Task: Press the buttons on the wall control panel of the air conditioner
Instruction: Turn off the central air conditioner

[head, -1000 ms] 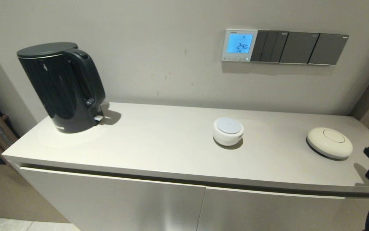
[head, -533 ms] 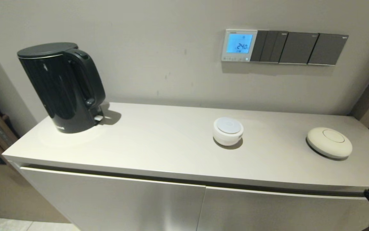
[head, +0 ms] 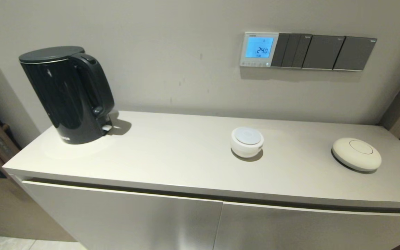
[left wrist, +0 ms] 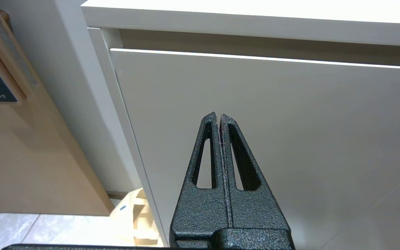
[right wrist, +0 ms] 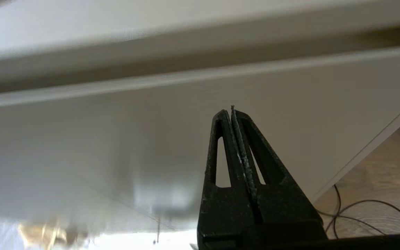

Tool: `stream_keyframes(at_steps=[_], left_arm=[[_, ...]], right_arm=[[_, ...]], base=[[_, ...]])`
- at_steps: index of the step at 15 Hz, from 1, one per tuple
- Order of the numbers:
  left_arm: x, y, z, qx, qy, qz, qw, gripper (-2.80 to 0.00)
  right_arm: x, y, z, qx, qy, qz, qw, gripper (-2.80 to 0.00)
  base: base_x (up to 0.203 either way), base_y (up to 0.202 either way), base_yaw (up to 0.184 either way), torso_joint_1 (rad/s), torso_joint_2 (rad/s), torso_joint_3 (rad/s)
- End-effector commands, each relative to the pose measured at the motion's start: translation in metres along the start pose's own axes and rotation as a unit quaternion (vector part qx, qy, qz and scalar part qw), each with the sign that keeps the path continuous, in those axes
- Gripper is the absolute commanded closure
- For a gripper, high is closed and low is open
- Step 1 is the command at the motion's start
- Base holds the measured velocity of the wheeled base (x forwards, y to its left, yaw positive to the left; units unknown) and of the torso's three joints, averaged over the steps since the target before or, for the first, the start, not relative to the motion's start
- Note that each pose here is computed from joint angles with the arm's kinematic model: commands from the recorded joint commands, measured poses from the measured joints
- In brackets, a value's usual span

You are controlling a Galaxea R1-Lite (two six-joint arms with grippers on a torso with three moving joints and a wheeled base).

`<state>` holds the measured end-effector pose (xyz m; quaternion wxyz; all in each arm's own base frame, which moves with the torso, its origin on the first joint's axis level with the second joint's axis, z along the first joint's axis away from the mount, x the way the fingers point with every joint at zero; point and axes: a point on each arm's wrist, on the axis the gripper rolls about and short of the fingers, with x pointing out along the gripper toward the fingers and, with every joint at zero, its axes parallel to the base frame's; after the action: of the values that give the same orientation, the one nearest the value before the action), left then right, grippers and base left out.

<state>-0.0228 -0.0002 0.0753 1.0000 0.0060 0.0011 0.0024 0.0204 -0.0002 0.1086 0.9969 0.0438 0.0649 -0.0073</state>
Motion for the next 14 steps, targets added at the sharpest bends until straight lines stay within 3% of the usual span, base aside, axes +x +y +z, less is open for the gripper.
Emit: stream_keyframes(at_steps=[1, 6, 9, 11, 14], left_arm=[[0.0, 0.0, 0.0, 0.0, 0.0, 0.001, 1.0, 0.0], [0.0, 0.0, 0.0, 0.0, 0.0, 0.0, 1.0, 0.0], [0.0, 0.0, 0.0, 0.0, 0.0, 0.0, 1.0, 0.0], [0.0, 0.0, 0.0, 0.0, 0.0, 0.0, 1.0, 0.0], [0.0, 0.0, 0.0, 0.0, 0.0, 0.0, 1.0, 0.0]], right_arm=[[-0.017, -0.002, -0.017, -0.006, 0.003, 0.032, 0.999, 0.0], [-0.017, -0.002, -0.02, -0.017, 0.014, 0.03, 0.999, 0.0], [-0.024, -0.003, -0.027, -0.033, -0.001, -0.006, 0.999, 0.0], [-0.026, -0.003, -0.034, -0.032, 0.019, -0.004, 0.999, 0.0], [-0.037, -0.004, -0.038, -0.034, -0.058, 0.002, 0.998, 0.0]], base=[[0.0, 0.0, 0.0, 0.0, 0.0, 0.0], [0.0, 0.0, 0.0, 0.0, 0.0, 0.0], [0.0, 0.0, 0.0, 0.0, 0.0, 0.0], [0.0, 0.0, 0.0, 0.0, 0.0, 0.0], [0.0, 0.0, 0.0, 0.0, 0.0, 0.0]])
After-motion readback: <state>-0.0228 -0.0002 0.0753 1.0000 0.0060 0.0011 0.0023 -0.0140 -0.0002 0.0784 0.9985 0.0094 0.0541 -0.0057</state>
